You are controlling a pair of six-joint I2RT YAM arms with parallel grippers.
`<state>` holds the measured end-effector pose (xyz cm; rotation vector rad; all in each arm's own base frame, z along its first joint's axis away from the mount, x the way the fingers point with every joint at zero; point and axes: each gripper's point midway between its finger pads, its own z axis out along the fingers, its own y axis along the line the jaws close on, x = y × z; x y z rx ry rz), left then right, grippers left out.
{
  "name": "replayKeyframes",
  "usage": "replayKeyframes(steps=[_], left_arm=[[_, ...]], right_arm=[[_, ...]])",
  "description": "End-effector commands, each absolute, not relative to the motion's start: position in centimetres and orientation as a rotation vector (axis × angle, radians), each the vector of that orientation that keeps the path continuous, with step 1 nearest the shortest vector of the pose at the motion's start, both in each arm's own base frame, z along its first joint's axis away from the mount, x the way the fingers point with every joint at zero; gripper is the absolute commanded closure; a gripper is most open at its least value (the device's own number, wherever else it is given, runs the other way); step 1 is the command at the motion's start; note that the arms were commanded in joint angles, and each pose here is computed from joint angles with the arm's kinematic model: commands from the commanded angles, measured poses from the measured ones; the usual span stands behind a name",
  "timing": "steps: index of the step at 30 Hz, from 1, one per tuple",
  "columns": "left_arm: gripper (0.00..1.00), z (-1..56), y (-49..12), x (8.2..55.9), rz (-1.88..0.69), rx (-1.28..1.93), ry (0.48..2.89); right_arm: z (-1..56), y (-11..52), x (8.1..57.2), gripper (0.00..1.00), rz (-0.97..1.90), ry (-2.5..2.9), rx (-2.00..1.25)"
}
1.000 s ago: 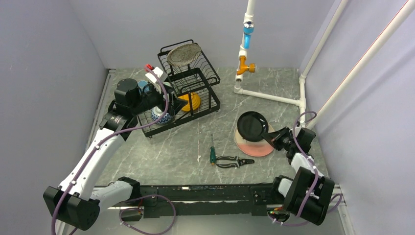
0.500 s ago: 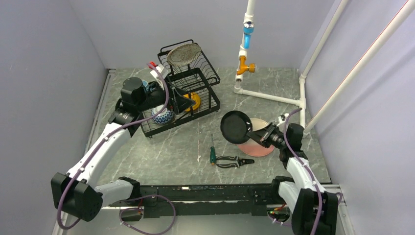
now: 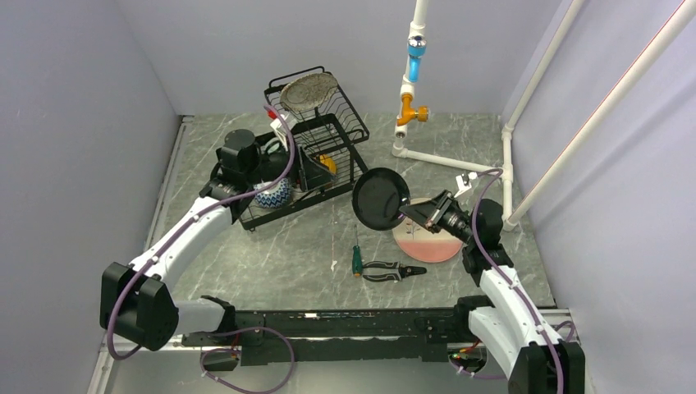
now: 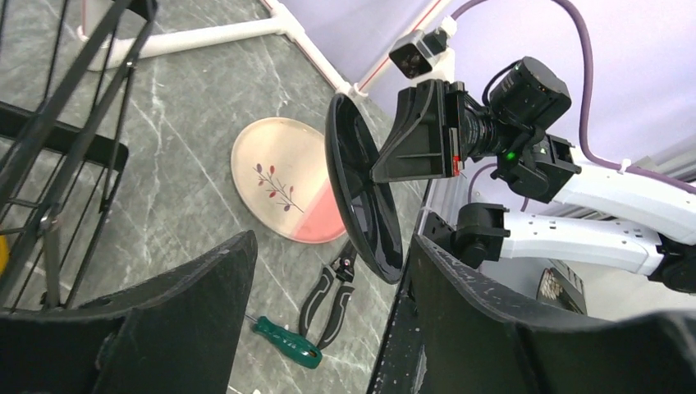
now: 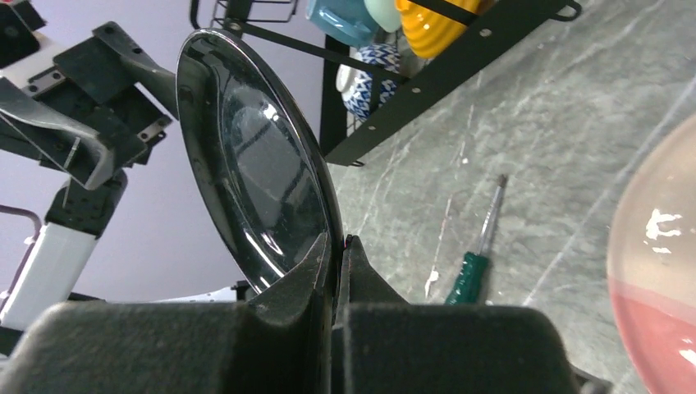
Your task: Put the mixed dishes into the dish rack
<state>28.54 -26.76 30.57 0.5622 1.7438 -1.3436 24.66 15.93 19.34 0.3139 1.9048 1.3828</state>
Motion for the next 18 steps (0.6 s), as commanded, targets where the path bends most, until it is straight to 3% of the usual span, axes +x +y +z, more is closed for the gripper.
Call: replayKeyframes(steps=[1,9,18], left_arm=[[0.30,32.2,-28.1,27.8,-1.371,0.633,1.693],[0.41,30.8,-30.3,26.6,-1.458,0.663,1.727],[0.62,30.4,-30.9,26.2,-1.462,0.681,1.743]], right_arm=[[25.1,16.7,25.4,1.00,1.408,1.725,0.230],[27.3,18.2,25.3,1.00,1.433,1.671,0.181],[27.8,19.6,25.0,1.00,1.447,1.652,0.157]])
